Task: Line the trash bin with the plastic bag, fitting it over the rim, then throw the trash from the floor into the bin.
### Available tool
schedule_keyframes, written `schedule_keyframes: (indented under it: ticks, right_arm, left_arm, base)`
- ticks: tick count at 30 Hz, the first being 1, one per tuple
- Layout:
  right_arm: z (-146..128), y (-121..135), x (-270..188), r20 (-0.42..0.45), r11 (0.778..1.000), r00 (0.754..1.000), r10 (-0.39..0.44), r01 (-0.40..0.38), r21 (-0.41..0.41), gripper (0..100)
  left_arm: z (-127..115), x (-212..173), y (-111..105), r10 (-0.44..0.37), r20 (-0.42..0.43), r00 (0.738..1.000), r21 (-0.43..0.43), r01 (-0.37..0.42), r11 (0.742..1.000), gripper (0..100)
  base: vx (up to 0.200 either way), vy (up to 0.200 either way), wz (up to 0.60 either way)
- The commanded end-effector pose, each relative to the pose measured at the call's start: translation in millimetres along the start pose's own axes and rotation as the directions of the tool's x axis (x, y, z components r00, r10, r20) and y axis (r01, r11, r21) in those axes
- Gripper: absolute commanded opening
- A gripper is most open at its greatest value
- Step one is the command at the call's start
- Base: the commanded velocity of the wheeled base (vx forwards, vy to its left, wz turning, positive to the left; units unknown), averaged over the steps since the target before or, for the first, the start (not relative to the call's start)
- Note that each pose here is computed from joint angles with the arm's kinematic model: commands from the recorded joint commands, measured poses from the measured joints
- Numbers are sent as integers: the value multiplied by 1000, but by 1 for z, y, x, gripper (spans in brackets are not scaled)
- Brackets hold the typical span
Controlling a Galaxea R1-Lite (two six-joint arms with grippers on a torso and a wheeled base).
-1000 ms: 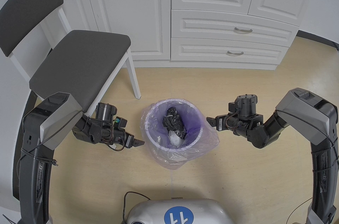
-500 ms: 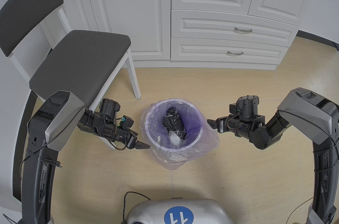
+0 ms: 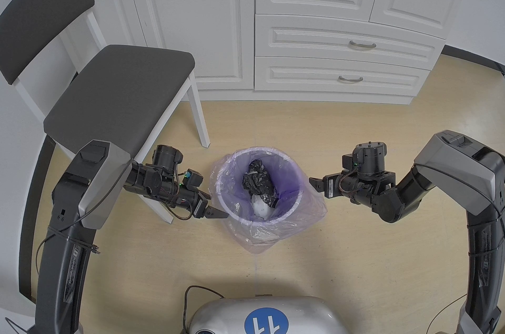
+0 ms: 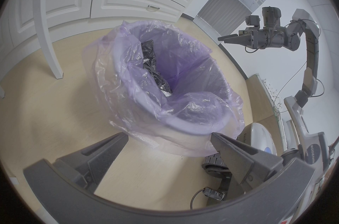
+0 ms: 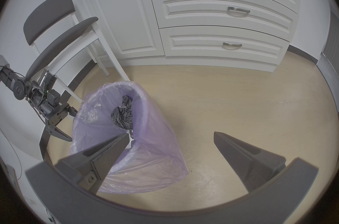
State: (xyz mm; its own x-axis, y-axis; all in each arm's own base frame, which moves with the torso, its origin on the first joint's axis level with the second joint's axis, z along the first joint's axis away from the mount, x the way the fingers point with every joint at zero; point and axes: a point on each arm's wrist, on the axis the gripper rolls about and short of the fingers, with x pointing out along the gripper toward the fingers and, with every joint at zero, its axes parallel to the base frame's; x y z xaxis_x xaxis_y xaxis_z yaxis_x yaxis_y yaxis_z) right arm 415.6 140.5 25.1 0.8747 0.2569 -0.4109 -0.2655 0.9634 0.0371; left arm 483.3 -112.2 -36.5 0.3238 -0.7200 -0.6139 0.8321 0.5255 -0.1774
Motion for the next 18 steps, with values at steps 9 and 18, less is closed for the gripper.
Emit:
schedule_keyframes:
  ticks: [9, 18]
  right_arm:
    - [-2, -1, -1, -6, 1000, 1000, -1, 1, 2, 100]
    - [-3, -2, -1, 14, 1000, 1000, -3, 3, 2, 100]
  left_arm:
    - [2, 7, 10, -47, 17, 999, -17, 47, 999, 0]
    - [-1, 0, 10, -59, 15, 998, -33, 59, 998, 0]
  base:
    - [0, 0, 0]
    - [0, 0, 0]
